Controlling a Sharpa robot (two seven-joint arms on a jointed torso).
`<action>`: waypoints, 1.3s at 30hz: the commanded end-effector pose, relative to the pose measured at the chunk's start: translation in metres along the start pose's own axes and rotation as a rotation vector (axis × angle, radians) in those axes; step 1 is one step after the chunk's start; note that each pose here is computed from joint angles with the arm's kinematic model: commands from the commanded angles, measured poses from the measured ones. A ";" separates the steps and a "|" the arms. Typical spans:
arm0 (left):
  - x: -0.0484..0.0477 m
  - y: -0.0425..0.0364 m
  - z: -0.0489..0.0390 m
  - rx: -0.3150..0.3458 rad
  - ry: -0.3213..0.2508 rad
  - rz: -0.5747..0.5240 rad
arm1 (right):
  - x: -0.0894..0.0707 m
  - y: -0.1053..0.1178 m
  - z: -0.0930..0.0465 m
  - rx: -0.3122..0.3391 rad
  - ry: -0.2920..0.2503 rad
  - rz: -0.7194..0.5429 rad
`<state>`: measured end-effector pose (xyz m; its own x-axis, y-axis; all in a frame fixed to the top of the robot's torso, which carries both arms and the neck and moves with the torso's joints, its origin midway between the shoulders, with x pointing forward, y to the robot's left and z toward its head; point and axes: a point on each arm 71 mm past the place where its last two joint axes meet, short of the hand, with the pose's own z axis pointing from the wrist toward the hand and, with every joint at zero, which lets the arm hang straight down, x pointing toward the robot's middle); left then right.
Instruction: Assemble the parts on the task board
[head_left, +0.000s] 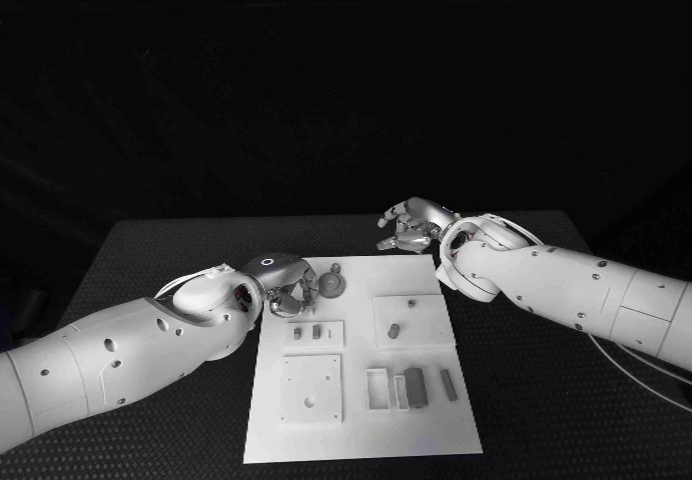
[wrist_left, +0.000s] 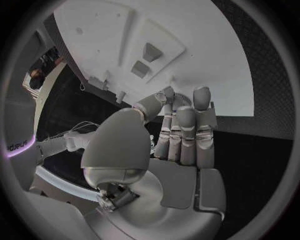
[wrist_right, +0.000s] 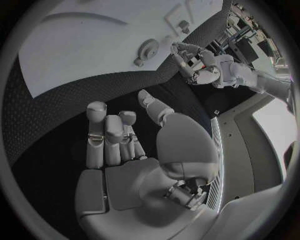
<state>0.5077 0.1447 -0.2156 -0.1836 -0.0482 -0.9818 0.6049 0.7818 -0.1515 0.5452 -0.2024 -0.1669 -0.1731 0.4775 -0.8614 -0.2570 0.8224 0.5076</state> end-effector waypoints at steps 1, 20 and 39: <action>0.0023 -0.0017 0.0018 0.006 0.035 0.021 | 0.001 0.001 0.000 -0.009 0.010 -0.003; 0.0066 -0.0028 0.0036 0.008 0.059 0.029 | 0.001 0.001 0.000 -0.008 0.010 -0.003; 0.0109 -0.0024 0.0019 0.003 0.098 0.041 | 0.001 0.000 0.000 -0.007 0.010 -0.003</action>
<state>0.5070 0.1415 -0.2231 -0.2142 0.0120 -0.9767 0.6127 0.7804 -0.1248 0.5452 -0.2024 -0.1673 -0.1740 0.4775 -0.8612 -0.2563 0.8224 0.5078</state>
